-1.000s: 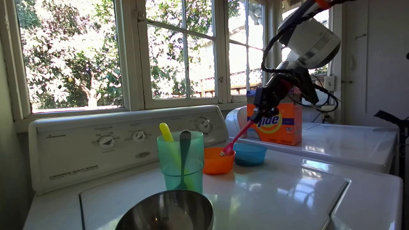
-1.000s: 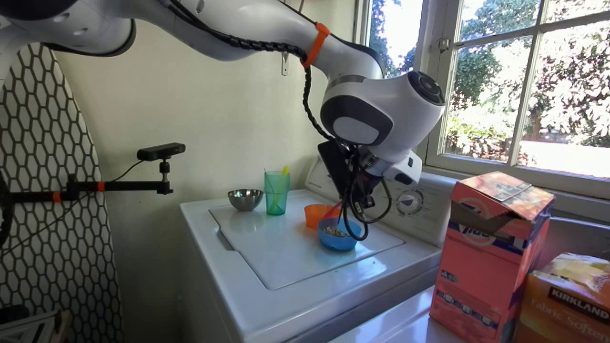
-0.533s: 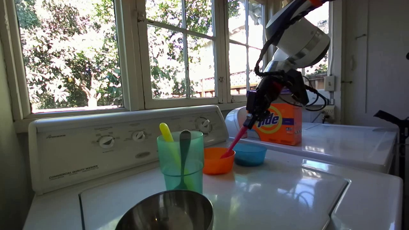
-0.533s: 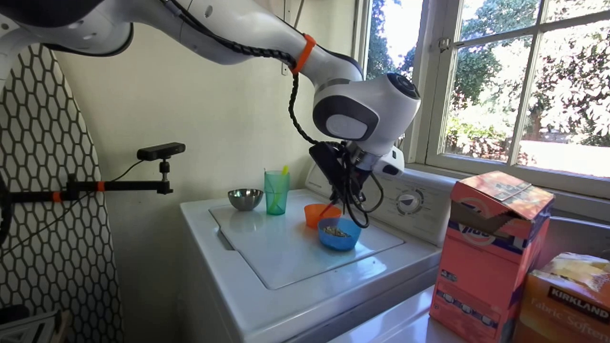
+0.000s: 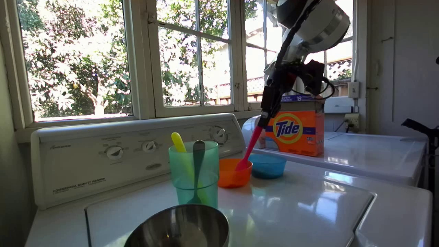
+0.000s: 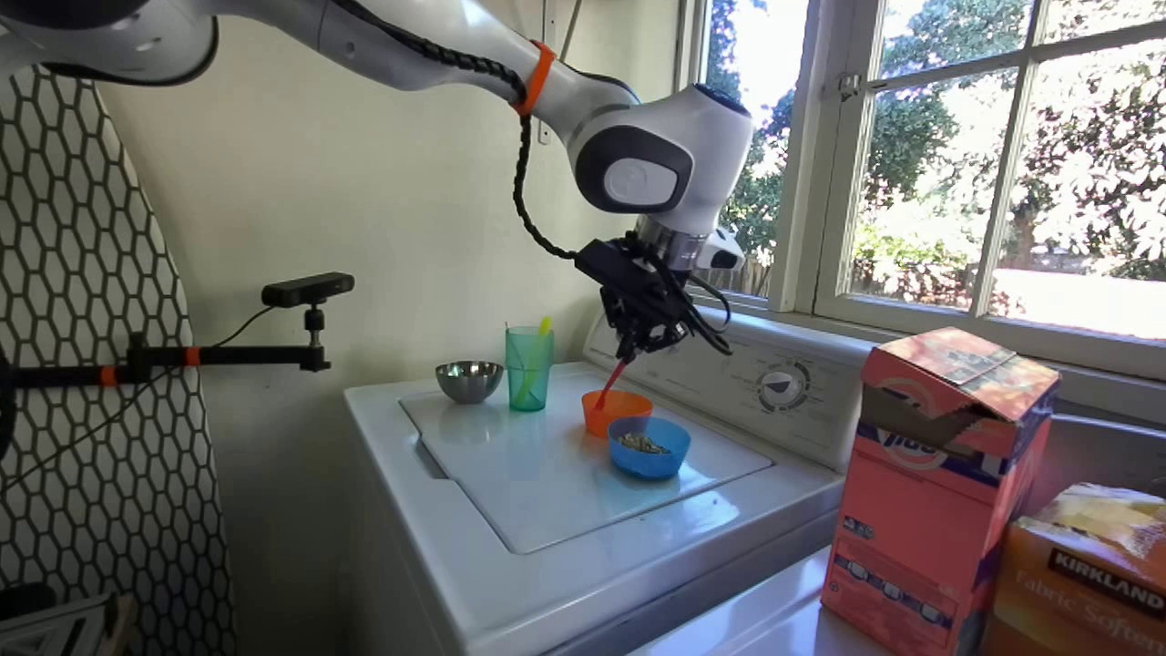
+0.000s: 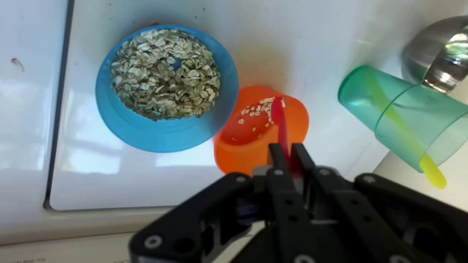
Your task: Remove the blue bowl from the orange bowl and use the pink spoon to put some of the contents of the blue bowl into the orange bowl
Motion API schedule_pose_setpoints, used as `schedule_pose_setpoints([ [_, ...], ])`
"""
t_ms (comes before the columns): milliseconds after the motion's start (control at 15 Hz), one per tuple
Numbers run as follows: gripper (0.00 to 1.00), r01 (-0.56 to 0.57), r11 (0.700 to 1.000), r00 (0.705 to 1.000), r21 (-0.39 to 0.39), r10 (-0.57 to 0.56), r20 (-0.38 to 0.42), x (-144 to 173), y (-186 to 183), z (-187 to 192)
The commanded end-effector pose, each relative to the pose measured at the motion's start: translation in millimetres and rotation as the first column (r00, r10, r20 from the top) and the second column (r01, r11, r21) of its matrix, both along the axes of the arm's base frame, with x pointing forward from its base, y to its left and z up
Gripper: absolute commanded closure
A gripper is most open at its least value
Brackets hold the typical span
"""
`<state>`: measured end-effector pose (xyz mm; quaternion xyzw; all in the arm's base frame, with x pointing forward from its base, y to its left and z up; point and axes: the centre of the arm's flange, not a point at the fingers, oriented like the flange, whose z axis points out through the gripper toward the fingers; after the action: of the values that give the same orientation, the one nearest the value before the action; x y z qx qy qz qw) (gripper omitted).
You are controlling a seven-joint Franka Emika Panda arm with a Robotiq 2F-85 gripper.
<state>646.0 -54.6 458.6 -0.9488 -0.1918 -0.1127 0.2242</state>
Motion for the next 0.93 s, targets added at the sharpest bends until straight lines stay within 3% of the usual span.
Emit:
schedule_pose_setpoints([
  [0,0.98,-0.048,0.991,0.994,-0.126,0.06,0.087,-10,7,15],
  [200,0.98,0.021,0.99,0.986,-0.14,0.003,0.166,-1,11,19],
  [467,0.98,0.105,0.989,0.979,-0.102,-0.085,0.186,8,11,20],
  [867,0.98,0.282,0.96,0.959,-0.005,-0.281,0.045,5,-20,40],
])
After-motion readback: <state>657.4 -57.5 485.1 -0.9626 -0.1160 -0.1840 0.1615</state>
